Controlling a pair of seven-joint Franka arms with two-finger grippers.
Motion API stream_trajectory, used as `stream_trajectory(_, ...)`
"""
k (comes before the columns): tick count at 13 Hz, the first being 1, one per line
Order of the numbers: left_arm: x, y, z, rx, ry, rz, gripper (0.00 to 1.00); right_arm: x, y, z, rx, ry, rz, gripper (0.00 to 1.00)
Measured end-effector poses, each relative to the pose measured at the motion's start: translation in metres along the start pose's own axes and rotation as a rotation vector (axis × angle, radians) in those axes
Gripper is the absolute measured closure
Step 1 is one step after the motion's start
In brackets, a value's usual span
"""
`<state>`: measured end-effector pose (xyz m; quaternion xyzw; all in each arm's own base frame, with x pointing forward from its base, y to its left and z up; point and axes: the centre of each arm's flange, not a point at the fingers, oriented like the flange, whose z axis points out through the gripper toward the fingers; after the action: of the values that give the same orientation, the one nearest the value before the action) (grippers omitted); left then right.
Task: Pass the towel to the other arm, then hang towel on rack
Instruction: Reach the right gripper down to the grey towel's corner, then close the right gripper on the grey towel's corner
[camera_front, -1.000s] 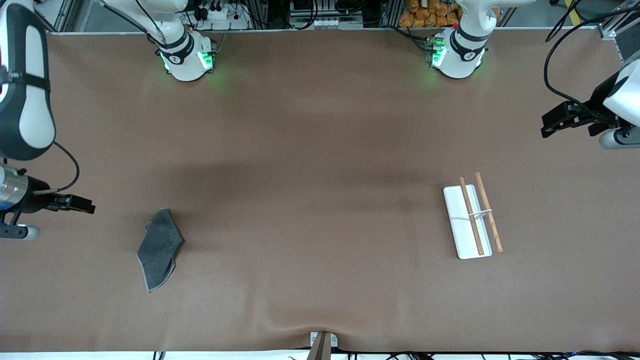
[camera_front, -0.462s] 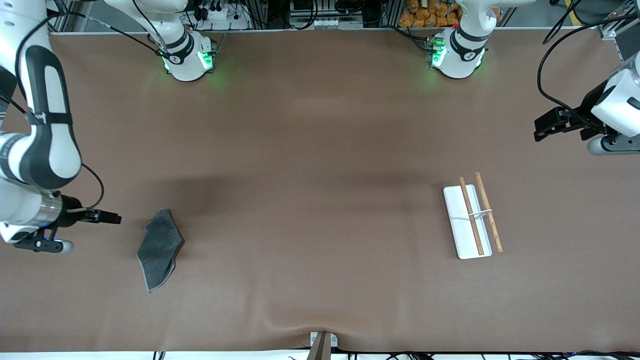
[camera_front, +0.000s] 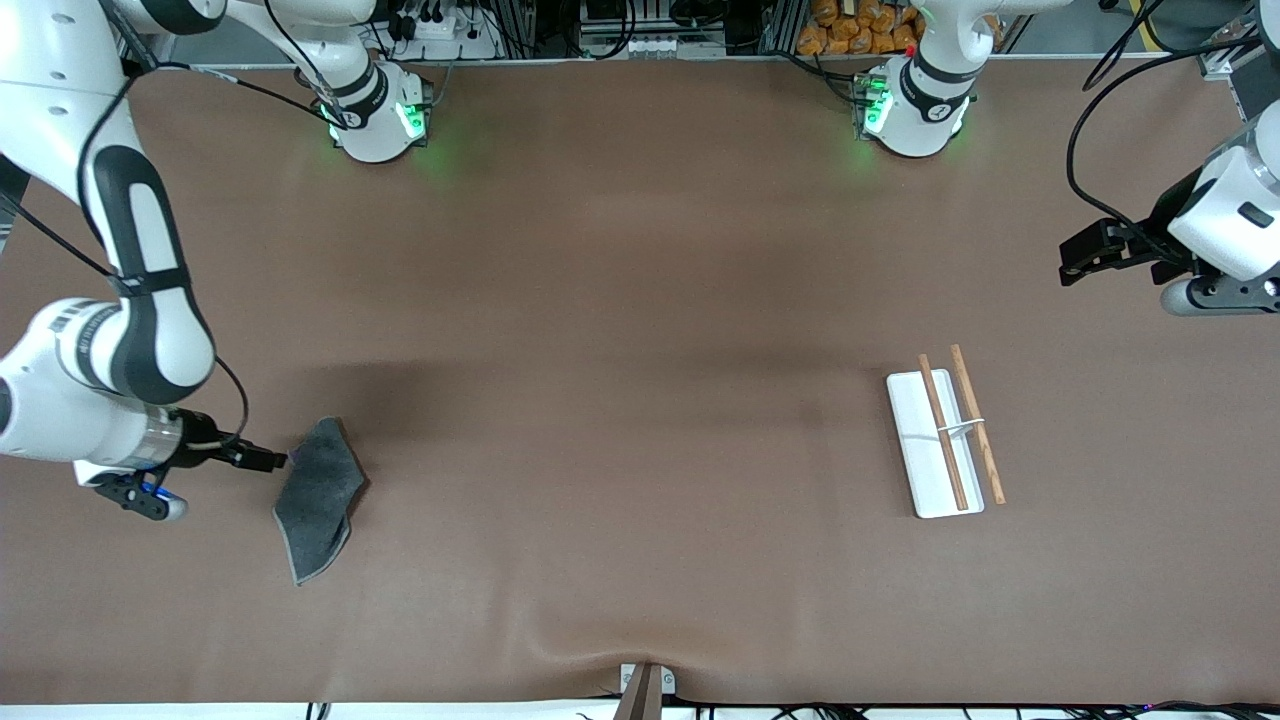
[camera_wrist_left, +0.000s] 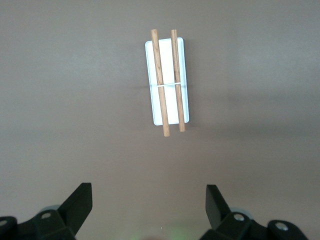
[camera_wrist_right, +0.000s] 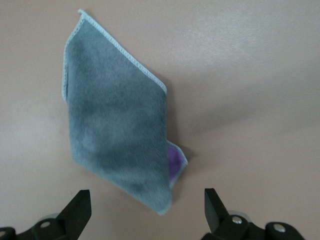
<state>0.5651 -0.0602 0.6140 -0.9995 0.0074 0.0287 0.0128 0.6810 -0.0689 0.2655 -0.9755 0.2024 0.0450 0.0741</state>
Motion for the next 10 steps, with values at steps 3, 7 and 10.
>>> stream_trajectory(3, -0.002, 0.008, -0.002, 0.0, 0.004, 0.015, 0.0, 0.008, 0.009, 0.028, -0.001, 0.018, 0.046, 0.0)
stream_trajectory(7, -0.002, 0.01, -0.002, 0.0, 0.005, 0.018, 0.0, 0.012, 0.009, 0.051, -0.001, 0.034, 0.05, 0.0)
stream_trajectory(10, -0.002, 0.01, -0.002, 0.0, 0.005, 0.018, 0.0, 0.012, 0.01, 0.059, -0.004, 0.026, 0.053, 0.0)
